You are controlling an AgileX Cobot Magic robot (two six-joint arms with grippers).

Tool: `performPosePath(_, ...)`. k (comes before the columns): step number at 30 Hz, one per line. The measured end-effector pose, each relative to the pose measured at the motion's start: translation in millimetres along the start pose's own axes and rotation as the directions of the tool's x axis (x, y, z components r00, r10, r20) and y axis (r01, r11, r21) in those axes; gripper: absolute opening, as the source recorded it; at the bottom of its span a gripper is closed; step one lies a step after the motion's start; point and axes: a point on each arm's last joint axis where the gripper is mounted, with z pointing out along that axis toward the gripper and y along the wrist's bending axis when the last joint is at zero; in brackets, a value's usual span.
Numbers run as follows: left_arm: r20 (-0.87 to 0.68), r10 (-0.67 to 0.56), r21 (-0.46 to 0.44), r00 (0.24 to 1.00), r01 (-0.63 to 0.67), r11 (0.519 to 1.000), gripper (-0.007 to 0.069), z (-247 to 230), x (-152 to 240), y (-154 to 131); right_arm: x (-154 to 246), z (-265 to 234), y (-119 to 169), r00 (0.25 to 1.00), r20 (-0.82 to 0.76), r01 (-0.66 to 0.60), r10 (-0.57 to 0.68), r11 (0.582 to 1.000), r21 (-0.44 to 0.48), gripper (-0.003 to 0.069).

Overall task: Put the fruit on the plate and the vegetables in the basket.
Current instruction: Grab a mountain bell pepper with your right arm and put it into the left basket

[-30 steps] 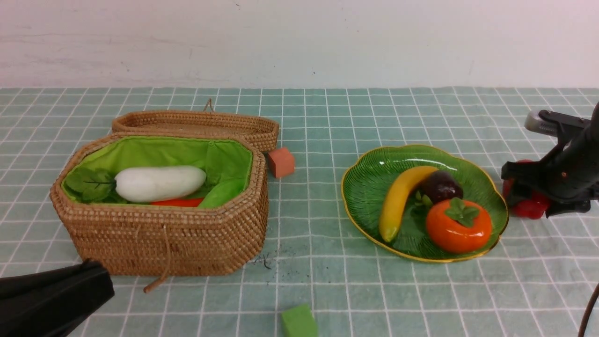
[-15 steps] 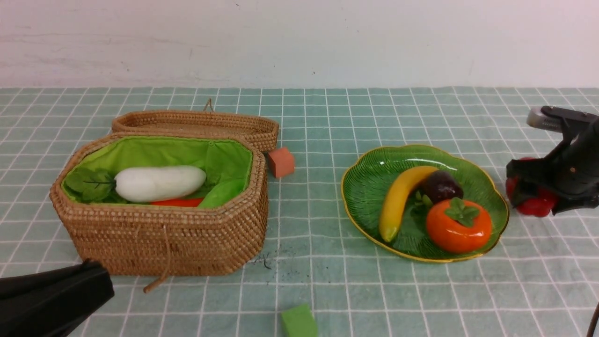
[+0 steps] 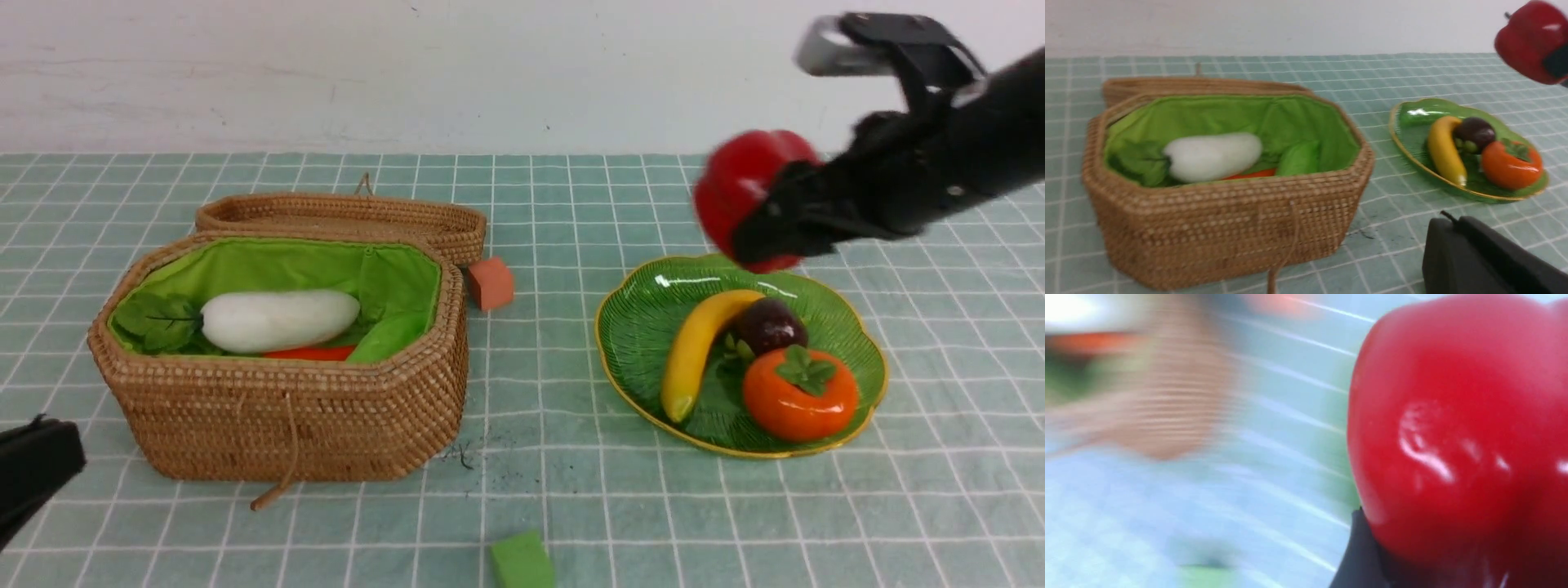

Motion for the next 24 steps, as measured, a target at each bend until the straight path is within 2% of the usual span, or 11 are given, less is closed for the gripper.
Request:
performPosePath(1, 0.0, 0.0, -0.005, 1.0, 0.0, 1.0, -0.0013, 0.0, 0.0, 0.5, -1.2, 1.0, 4.1, 1.0, 0.008, 0.027, -0.027, 1.0, -0.013, 0.0514)
performPosePath(2, -0.006, -0.02, -0.027, 1.0, 0.02, 0.999, -0.0013, 0.0, 0.6, 2.4, -8.4, 10.9, 29.8, 0.992, 0.064, 0.113, -0.108, 0.989, -0.092, 0.0514)
performPosePath(4, -0.012, -0.034, -0.04, 0.999, 0.033, 0.999, -0.0013, -0.1, 1.2, 3.5, -18.7, 26.1, 62.1, 0.971, 0.15, 0.21, -0.185, 0.962, -0.174, 0.0514)
performPosePath(7, -0.015, -0.043, -0.044, 0.999, 0.043, 0.998, -0.0013, -0.1, 1.5, 3.8, -31.8, 54.9, 97.2, 0.942, 0.236, 0.295, -0.237, 0.921, -0.256, 0.0514)
performPosePath(10, -0.015, -0.047, -0.045, 0.999, 0.046, 0.998, -0.0013, -0.1, 1.6, 3.9, -42.1, 89.1, 115.7, 0.932, 0.265, 0.322, -0.246, 0.899, -0.298, 0.0513)
performPosePath(16, -0.017, -0.047, -0.046, 0.999, 0.046, 0.998, -0.0013, -0.1, 1.8, 4.0, -40.3, 153.1, 121.3, 0.928, 0.227, 0.355, -0.295, 0.883, -0.307, 0.0514)
performPosePath(20, -0.017, -0.047, -0.046, 0.999, 0.046, 0.998, -0.0013, -0.1, 1.8, 4.0, -34.9, 175.4, 116.6, 0.926, 0.198, 0.369, -0.321, 0.881, -0.295, 0.0514)
performPosePath(24, -0.017, -0.047, -0.046, 0.999, 0.046, 0.998, -0.0013, -0.1, 1.8, 4.0, -32.1, 177.4, 114.9, 0.93, 0.166, 0.365, -0.329, 0.885, -0.291, 0.0633)
